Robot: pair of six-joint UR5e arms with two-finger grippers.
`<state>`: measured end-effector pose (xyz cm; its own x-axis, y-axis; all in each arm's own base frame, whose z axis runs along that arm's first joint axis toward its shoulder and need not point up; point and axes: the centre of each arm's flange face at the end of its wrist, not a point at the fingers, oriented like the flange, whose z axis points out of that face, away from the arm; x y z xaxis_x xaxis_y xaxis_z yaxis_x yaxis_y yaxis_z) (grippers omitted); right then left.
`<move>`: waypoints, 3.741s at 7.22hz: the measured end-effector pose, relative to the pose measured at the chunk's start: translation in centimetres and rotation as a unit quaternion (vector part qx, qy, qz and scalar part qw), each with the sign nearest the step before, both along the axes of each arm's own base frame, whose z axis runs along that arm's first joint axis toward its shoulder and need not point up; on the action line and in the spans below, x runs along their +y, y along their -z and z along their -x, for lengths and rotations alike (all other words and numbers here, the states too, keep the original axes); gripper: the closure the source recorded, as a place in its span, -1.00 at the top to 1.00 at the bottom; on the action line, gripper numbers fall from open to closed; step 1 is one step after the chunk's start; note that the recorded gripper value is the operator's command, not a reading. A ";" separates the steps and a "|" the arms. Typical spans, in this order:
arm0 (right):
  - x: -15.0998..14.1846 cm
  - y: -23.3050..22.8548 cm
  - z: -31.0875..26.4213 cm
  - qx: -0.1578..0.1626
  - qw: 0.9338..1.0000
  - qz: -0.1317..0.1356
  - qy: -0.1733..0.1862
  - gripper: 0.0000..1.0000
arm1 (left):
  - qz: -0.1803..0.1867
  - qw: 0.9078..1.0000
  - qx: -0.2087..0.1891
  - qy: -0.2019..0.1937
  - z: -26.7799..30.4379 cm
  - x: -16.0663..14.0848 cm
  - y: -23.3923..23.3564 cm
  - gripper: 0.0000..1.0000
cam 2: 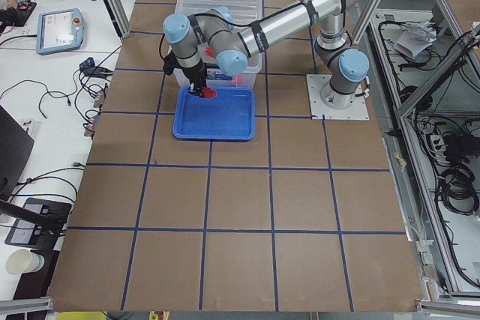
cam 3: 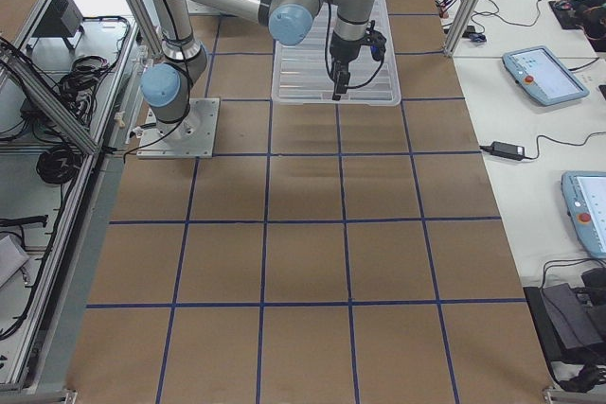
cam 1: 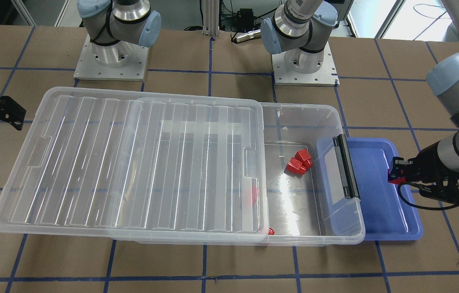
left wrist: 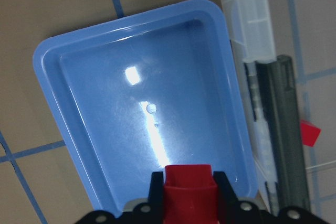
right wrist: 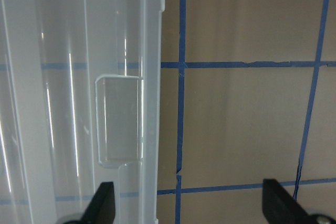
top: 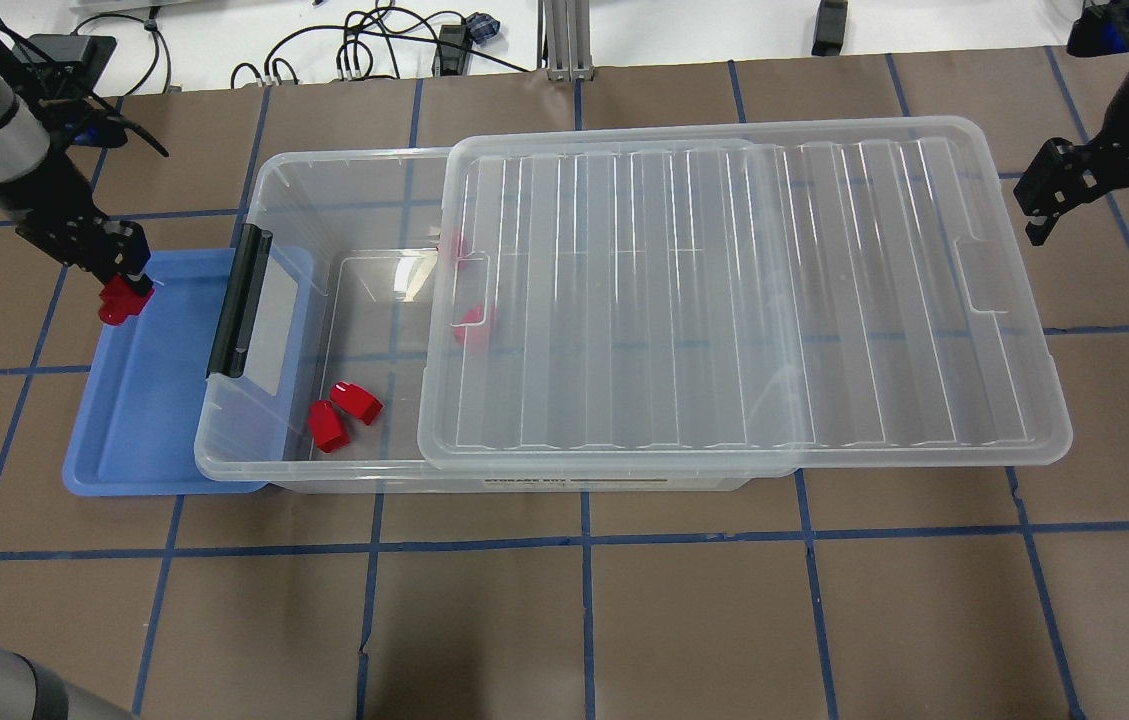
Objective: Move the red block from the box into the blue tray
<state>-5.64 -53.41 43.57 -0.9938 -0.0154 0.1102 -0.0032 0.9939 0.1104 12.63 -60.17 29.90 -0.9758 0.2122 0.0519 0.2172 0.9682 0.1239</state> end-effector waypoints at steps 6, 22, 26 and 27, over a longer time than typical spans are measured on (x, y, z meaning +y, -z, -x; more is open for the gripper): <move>-0.4 0.5 0.2 0.000 1.000 0.001 0.000 1.00 | 0.036 0.999 -0.017 -0.012 0.2 0.5 3.6 1.00; -0.3 8.0 4.5 -0.051 0.997 -0.016 0.053 1.00 | 0.049 0.991 -0.037 -0.121 26.1 7.8 -21.8 1.00; -0.9 8.1 -1.8 -0.049 0.997 -0.022 0.054 1.00 | 0.050 0.991 -0.037 -0.119 26.0 7.8 -21.9 1.00; -1.0 8.1 -3.7 -0.049 0.997 -0.023 0.060 1.00 | 0.050 0.991 -0.037 -0.119 26.0 7.8 -22.0 1.00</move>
